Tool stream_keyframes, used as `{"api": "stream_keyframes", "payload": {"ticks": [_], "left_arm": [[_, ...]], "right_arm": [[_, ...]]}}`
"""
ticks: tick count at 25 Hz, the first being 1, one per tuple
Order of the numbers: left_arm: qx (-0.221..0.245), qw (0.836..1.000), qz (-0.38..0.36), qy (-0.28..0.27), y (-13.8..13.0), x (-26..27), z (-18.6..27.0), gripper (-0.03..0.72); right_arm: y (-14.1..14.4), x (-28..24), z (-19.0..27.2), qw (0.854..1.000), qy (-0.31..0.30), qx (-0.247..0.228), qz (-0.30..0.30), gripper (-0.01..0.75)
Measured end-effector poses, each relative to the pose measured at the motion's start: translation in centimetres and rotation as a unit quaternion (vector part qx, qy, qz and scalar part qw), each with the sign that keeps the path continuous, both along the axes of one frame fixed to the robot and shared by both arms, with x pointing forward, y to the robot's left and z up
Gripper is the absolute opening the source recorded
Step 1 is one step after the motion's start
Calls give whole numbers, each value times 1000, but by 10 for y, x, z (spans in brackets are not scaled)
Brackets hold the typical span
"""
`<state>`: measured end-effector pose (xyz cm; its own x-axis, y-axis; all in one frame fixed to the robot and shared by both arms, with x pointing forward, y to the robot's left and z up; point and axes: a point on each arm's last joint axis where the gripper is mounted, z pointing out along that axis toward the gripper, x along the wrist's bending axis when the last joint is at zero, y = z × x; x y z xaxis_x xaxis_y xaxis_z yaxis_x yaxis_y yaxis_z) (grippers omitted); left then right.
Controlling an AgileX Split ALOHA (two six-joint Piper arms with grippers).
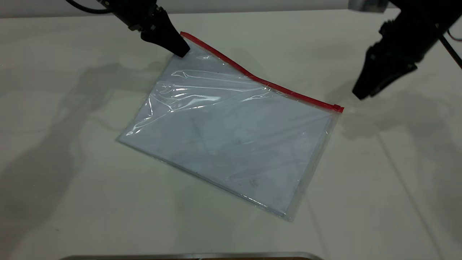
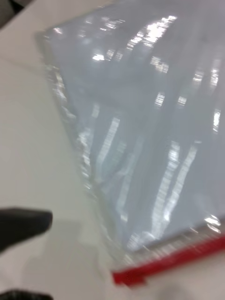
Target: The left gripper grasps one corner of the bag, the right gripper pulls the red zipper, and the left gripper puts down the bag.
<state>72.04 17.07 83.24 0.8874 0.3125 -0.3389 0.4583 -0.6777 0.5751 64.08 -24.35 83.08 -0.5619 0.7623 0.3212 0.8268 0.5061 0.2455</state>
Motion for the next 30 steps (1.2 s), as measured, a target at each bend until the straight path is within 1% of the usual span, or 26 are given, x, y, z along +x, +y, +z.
{"api": "stream_keyframes", "payload": {"ticks": [2,3,5,6,8,11,13,14,15,18,21,24,25,30], "left_arm": [[16,1000,8,5,2,2,2,380],[28,999,14,7,3,4,4,422],[56,998,36,13,7,9,11,508],[74,996,54,16,9,13,17,540],[113,989,92,16,15,20,34,577],[180,970,164,6,27,29,71,587],[226,951,211,0,38,31,101,587],[241,942,234,-4,42,30,119,587],[253,933,256,-23,46,31,136,587],[256,908,321,-83,55,31,190,587],[241,889,373,-110,59,23,230,587],[217,877,410,-125,62,11,265,587],[207,874,418,-132,63,4,279,587],[183,866,440,-150,69,-41,336,587]], "right_arm": [[-1,10,11,1000,-19,-5,-3,504],[-1,14,16,1000,-28,-8,-5,554],[-2,24,36,998,-56,-16,-7,617],[-3,28,48,997,-69,-20,-9,634],[-4,37,76,994,-103,-27,-15,643],[-5,43,125,988,-150,-31,-24,629],[-6,41,162,983,-178,-32,-31,608],[-6,40,180,980,-192,-32,-36,597],[-7,36,199,977,-207,-34,-39,592],[-10,19,254,966,-248,-38,-54,585],[-13,-10,304,955,-283,-41,-74,585],[-17,-48,350,947,-305,-42,-95,584],[-18,-60,360,946,-306,-42,-101,584],[-24,-122,403,941,-310,-46,-128,584]]}}
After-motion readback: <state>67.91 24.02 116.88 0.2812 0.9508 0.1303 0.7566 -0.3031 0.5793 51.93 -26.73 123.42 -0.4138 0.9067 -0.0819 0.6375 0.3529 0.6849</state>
